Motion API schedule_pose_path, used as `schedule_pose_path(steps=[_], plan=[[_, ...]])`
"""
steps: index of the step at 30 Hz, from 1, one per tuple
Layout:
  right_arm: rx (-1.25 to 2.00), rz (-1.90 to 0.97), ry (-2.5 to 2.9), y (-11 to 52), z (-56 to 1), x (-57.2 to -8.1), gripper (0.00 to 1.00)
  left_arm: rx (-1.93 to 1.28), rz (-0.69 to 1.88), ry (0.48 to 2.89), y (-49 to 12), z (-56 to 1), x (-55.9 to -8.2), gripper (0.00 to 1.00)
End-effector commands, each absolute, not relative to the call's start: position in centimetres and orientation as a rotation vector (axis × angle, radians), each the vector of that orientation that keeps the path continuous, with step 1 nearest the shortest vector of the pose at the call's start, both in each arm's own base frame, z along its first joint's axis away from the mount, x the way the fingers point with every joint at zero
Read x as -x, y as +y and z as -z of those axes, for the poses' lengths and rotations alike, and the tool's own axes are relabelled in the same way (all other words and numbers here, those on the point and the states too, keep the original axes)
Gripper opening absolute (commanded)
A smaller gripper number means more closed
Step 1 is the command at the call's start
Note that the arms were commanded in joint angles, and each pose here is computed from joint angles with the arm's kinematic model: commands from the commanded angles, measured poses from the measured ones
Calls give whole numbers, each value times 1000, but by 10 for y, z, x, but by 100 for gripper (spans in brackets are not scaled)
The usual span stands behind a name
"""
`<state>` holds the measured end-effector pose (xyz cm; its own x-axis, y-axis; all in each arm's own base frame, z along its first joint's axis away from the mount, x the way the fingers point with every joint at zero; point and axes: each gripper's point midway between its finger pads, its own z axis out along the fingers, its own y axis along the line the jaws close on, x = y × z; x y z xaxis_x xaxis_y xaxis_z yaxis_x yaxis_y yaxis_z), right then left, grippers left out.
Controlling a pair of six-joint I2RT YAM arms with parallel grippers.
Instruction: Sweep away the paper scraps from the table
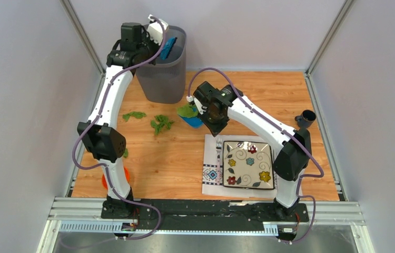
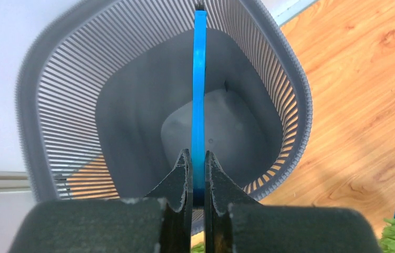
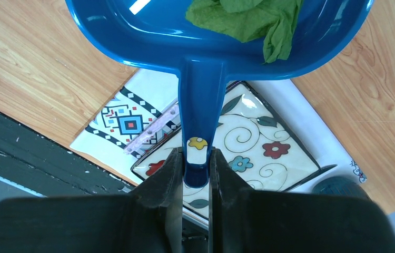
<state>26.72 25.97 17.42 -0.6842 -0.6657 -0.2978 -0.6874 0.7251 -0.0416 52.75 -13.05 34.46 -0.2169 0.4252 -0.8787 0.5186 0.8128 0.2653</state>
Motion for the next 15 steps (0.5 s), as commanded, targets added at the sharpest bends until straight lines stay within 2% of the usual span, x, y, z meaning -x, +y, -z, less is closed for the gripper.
schedule_pose_path(steps=[1, 8, 15], plan=[[1022, -168, 2579, 265, -188, -271, 0, -764, 110, 1852, -145, -337, -528, 0], [1014, -173, 2562, 263, -192, -272, 0, -797, 177, 1912, -170, -320, -514, 0], [992, -171, 2546, 255, -201, -273, 0, -728, 168, 1992, -169, -308, -510, 0]])
